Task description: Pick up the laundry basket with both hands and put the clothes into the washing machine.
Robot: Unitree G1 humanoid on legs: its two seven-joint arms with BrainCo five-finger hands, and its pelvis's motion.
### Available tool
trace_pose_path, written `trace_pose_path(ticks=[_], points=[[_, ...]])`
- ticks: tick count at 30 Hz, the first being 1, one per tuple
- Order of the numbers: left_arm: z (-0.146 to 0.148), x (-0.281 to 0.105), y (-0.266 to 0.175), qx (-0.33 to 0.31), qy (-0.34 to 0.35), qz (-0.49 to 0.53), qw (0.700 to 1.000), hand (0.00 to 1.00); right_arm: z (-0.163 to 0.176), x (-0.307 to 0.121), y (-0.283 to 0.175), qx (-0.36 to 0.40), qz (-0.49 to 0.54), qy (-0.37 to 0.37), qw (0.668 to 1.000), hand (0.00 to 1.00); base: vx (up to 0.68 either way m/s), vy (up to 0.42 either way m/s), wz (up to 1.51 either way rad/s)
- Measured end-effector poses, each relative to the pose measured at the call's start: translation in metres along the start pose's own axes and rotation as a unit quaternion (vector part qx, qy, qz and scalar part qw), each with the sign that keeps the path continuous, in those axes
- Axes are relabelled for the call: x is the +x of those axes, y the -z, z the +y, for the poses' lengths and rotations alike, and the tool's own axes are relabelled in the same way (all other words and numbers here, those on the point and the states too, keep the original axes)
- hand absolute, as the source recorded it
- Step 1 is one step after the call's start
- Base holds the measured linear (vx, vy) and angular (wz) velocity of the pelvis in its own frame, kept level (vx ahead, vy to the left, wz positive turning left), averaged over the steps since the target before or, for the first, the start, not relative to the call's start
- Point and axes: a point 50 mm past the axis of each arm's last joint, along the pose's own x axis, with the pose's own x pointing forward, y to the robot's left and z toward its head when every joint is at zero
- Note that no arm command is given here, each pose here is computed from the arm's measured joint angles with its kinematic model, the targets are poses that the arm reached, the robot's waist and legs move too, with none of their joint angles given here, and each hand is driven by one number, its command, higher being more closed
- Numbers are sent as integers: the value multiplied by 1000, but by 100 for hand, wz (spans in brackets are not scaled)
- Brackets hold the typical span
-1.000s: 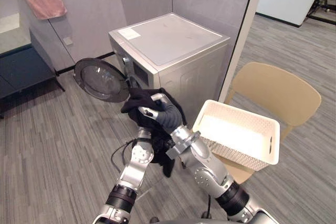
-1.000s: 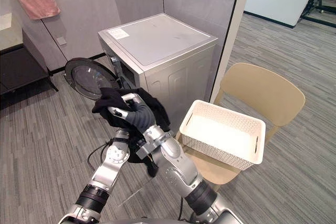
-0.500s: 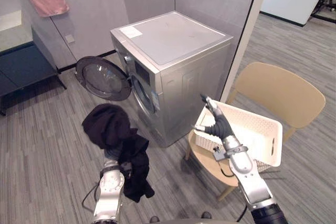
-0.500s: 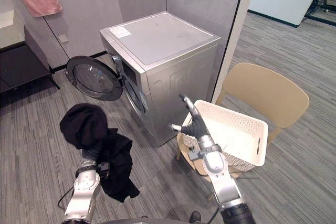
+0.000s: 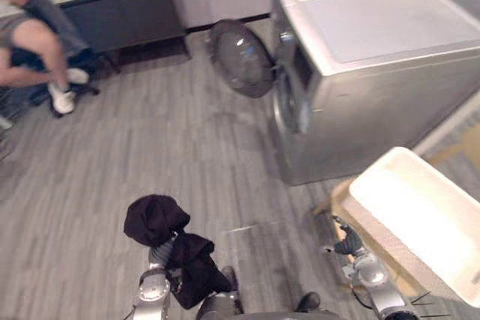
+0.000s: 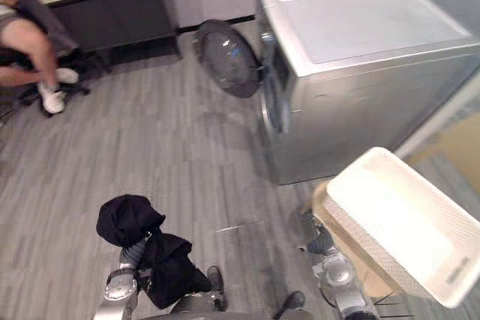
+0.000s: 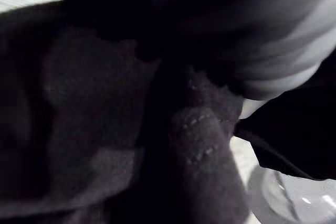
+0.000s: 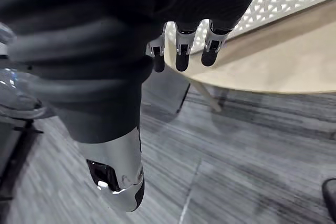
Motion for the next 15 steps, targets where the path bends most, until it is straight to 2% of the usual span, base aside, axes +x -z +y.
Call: trace_pose_path(ticks=[3,6,11,15], points=[[18,0,13,27,-14,24,999,100,18,4,-10,19,-3,-14,1000,0,134,131,37],[18,-9,31,37,-6,56,998,100,17,3,-5,21,7,-4,1000,0,107,189,40],[33,-6,26,58,-19,49,997,100,31,-4,6,43,34,-15,998,0,248,108,64],[22,6,4,55,-6,16,998,100,32,-7,10,47,39,-14,998,0,358,-34,67]])
